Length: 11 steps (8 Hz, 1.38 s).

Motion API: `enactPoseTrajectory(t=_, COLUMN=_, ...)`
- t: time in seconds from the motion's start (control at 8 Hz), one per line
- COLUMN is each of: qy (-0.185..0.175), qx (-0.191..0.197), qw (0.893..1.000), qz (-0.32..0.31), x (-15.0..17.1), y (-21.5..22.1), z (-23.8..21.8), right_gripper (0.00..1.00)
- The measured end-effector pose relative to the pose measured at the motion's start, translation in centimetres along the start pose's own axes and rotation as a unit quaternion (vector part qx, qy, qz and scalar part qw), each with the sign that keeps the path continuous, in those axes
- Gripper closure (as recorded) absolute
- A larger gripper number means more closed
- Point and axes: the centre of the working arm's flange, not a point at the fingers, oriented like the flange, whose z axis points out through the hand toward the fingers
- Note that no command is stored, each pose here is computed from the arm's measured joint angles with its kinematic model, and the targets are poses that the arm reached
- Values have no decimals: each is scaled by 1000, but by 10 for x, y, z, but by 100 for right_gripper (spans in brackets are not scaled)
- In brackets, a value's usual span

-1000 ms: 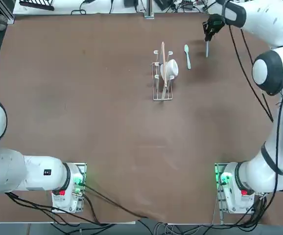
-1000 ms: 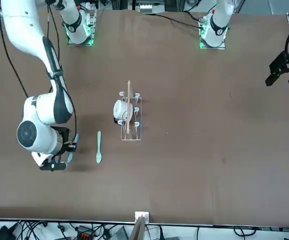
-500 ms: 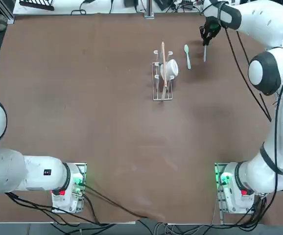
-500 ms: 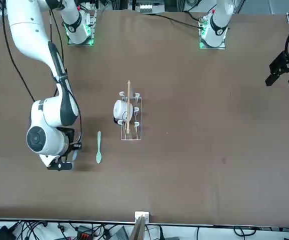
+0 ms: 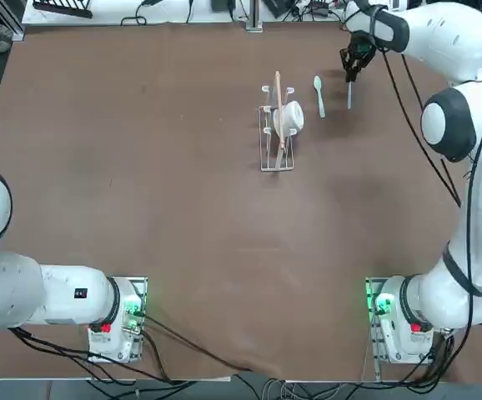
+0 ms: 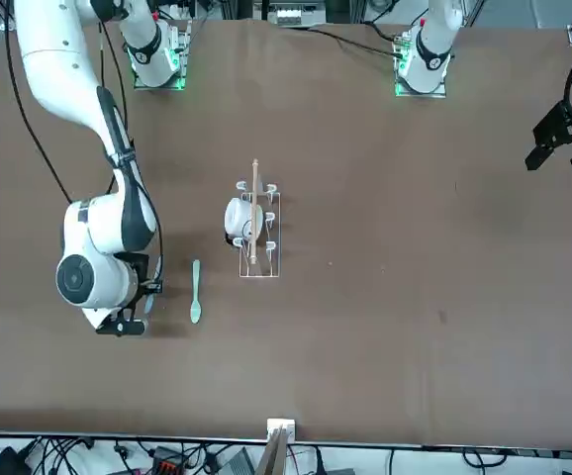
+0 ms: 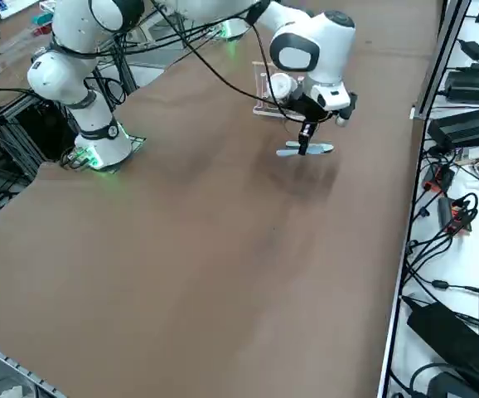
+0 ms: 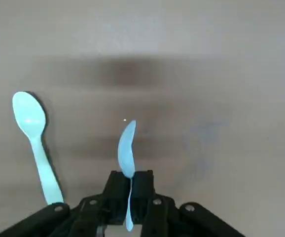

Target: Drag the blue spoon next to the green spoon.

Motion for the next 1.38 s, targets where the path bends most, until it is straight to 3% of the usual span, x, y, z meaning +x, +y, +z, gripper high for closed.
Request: enactPoseTrajectory(t=1.38, qy=0, qx=-1, qw=1000, qz=2, x=11, y=-15, z=44, right_gripper=94)
